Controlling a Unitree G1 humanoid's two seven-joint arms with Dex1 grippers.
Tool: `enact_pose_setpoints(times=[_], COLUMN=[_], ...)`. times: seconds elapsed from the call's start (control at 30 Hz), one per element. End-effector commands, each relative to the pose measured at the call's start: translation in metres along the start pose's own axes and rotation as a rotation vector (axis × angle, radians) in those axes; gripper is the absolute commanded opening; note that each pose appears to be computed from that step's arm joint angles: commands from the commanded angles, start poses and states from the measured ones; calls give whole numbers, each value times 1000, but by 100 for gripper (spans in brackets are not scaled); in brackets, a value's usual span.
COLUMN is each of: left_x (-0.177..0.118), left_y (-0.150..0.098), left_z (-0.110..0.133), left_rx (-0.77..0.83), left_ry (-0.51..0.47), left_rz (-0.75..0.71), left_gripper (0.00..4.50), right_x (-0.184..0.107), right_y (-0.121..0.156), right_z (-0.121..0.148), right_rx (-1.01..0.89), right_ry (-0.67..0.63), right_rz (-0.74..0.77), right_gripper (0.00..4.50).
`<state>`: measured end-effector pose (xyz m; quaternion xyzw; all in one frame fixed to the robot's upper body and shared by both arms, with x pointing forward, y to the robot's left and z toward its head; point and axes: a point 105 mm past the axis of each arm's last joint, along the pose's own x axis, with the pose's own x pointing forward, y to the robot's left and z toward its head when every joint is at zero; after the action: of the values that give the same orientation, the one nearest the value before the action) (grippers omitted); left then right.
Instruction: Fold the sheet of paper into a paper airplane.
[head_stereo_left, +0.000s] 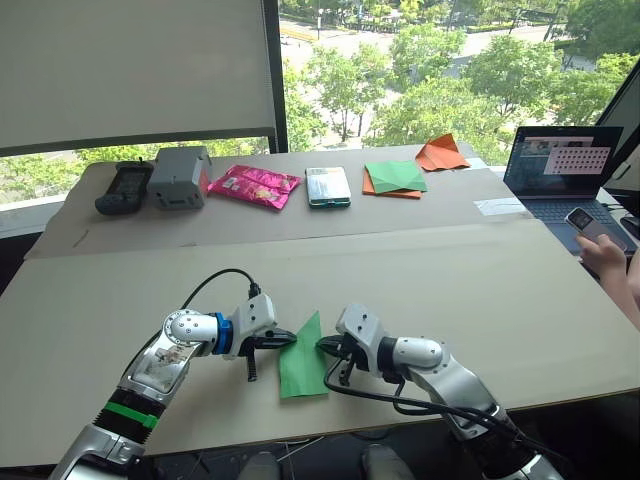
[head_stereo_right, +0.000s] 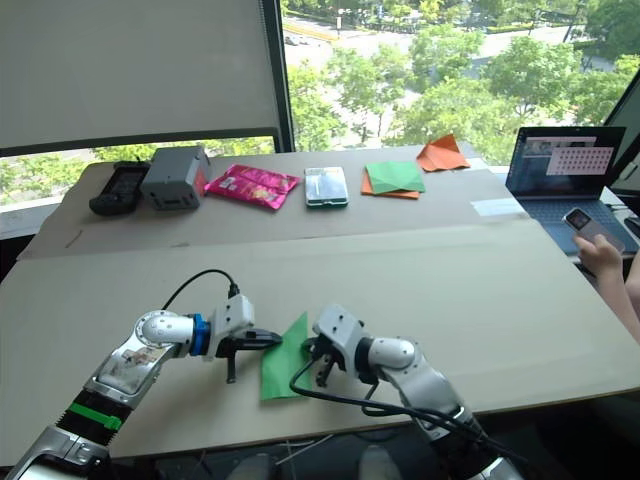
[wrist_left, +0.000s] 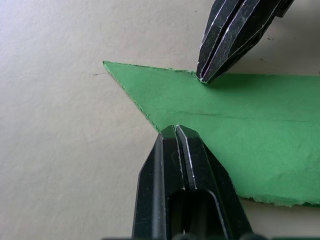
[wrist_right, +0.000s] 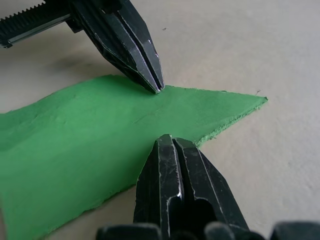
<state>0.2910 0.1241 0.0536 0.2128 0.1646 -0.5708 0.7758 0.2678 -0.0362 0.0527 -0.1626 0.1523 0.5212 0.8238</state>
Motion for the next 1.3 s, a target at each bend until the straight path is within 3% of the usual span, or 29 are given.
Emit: enact_pose_setpoints(times=[0.03,1.3], left_x=[3,4], left_y=[-8,-10], left_z=[-25,-25], left_rx=[-46,-44], left_ry=[92,95], left_rz=[-21,-34], left_gripper=[4,4], right_x=[0,-22], right_y=[19,57], right_z=[-17,-36], right_rx=[60,153], right_ry=[61,138], right_rz=[86,242], right_gripper=[0,0])
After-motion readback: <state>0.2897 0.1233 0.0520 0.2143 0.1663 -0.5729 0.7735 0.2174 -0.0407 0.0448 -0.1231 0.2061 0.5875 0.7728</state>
